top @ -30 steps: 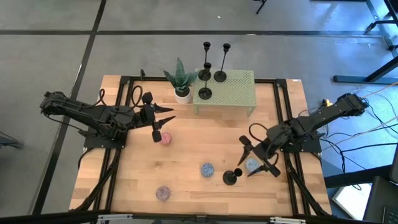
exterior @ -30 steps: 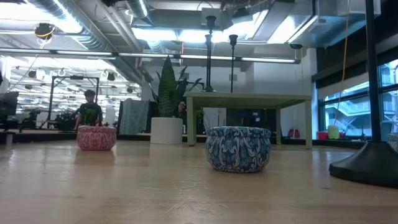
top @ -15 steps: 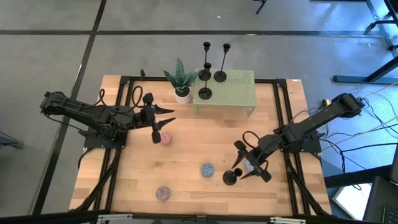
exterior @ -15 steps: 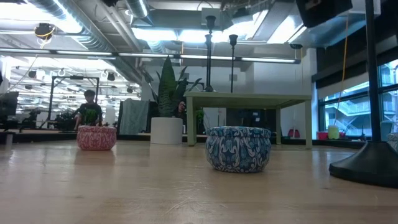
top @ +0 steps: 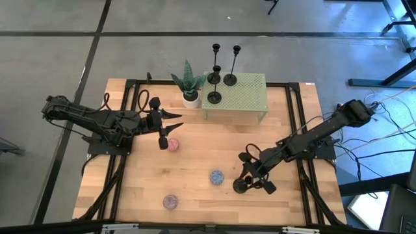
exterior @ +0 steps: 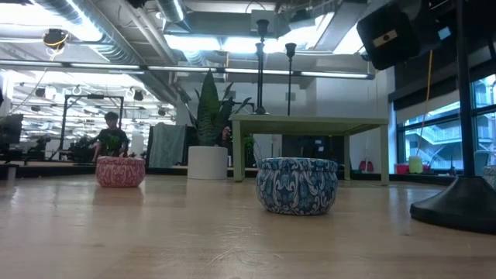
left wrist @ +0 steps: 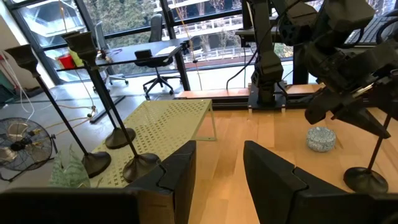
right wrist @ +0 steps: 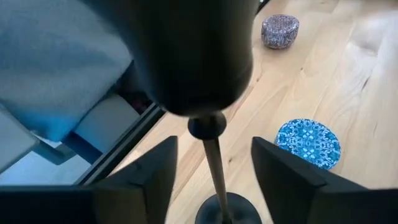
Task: Pick & Place candle stick holders
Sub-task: Align the black candle holder with the other black candle holder on the shelf
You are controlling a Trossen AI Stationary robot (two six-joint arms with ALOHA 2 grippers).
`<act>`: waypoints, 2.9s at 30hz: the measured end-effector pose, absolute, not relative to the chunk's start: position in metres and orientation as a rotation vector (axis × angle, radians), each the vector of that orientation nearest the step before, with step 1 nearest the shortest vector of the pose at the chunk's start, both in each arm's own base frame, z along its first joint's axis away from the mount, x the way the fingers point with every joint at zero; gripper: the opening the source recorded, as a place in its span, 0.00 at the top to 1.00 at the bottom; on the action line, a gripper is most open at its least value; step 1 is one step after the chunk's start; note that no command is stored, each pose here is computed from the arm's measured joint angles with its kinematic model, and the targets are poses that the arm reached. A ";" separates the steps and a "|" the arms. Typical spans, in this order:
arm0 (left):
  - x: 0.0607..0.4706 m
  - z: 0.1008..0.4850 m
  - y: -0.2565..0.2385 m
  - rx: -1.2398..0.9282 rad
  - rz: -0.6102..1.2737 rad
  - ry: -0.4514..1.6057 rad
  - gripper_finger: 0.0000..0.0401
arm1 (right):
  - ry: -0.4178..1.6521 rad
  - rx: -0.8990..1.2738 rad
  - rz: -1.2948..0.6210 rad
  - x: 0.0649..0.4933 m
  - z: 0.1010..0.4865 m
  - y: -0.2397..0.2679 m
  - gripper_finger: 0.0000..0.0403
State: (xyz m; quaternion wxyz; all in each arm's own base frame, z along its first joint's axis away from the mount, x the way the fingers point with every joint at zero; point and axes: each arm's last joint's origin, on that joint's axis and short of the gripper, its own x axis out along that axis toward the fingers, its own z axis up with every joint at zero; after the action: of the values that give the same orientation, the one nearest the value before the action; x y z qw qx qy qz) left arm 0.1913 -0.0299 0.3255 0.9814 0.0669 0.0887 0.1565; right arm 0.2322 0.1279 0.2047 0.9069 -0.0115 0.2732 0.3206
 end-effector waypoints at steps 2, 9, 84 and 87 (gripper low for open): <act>0.191 0.326 -0.030 0.135 0.315 0.179 0.68 | 0.562 -0.024 0.662 0.232 0.205 0.128 0.56; 0.191 0.326 -0.030 0.135 0.316 0.178 0.68 | 0.560 -0.027 0.661 0.233 0.205 0.128 0.88; 0.191 0.325 -0.030 0.135 0.290 0.186 0.68 | 0.508 0.014 -0.559 0.289 0.321 -0.128 0.65; 0.191 0.325 -0.030 0.135 0.290 0.186 0.68 | 0.509 0.004 -0.556 0.289 0.321 -0.128 0.61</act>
State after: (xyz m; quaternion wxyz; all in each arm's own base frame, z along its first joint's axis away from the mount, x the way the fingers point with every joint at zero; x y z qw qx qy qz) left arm 0.1913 -0.0305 0.3247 0.9829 0.0672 0.0925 0.1441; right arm 0.2886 -0.1284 0.3215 0.9297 0.0021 0.2486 -0.2717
